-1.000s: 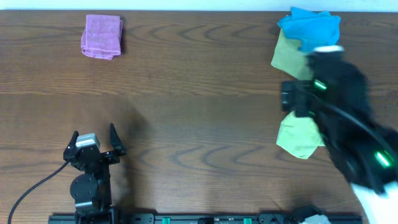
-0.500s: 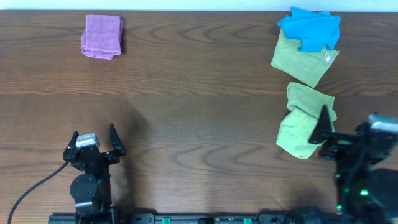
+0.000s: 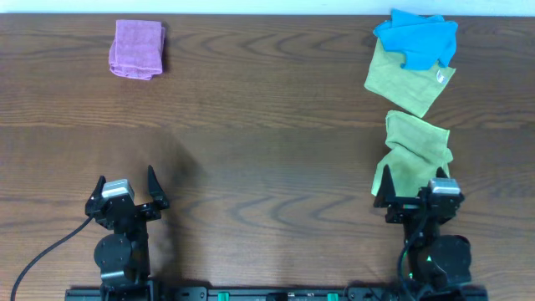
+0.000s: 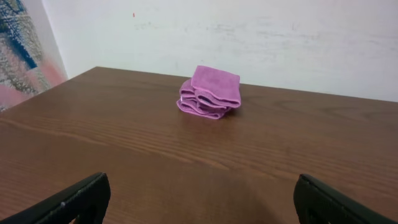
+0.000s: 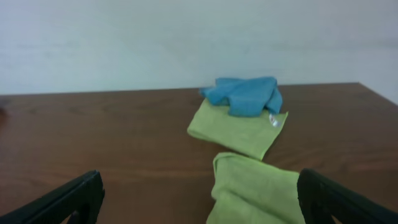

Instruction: Fold the cloth

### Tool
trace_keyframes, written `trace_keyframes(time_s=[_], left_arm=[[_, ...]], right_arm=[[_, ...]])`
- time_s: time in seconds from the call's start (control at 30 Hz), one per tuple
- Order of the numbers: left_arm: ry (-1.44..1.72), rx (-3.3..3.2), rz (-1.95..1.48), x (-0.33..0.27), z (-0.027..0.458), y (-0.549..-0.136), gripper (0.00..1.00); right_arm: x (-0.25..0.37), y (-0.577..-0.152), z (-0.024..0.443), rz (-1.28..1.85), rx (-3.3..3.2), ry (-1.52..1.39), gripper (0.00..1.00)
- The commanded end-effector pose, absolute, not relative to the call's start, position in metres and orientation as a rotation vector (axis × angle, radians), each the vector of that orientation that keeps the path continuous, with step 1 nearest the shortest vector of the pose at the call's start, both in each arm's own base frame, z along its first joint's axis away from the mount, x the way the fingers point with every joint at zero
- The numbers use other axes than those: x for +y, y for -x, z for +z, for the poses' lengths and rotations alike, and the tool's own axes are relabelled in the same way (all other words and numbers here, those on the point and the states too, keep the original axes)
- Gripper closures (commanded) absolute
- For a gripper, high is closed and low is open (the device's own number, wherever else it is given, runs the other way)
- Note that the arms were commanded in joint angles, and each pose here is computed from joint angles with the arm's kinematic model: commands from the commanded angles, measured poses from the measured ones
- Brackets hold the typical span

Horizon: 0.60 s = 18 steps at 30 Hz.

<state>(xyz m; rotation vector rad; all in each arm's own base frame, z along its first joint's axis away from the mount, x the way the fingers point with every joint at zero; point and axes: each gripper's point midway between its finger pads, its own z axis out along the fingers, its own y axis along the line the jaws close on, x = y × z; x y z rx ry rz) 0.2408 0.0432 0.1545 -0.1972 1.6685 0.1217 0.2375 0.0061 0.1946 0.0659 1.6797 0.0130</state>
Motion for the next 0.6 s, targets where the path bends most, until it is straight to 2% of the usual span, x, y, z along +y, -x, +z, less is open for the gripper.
trace_keyframes(time_s=[0.0, 0.33, 0.57], left_arm=[[0.208, 1.726, 0.136, 0.045, 0.134, -0.239, 0.05], [0.208, 1.726, 0.136, 0.045, 0.134, -0.239, 0.05], [0.208, 1.726, 0.136, 0.045, 0.134, -0.239, 0.05]], right_arm=[[0.008, -0.237, 0.189, 0.02, 1.669, -0.051, 0.01], [0.008, -0.24, 0.155, 0.012, 1.706, -0.049, 0.01], [0.007, -0.24, 0.155, 0.007, 1.705, -0.054, 0.01]])
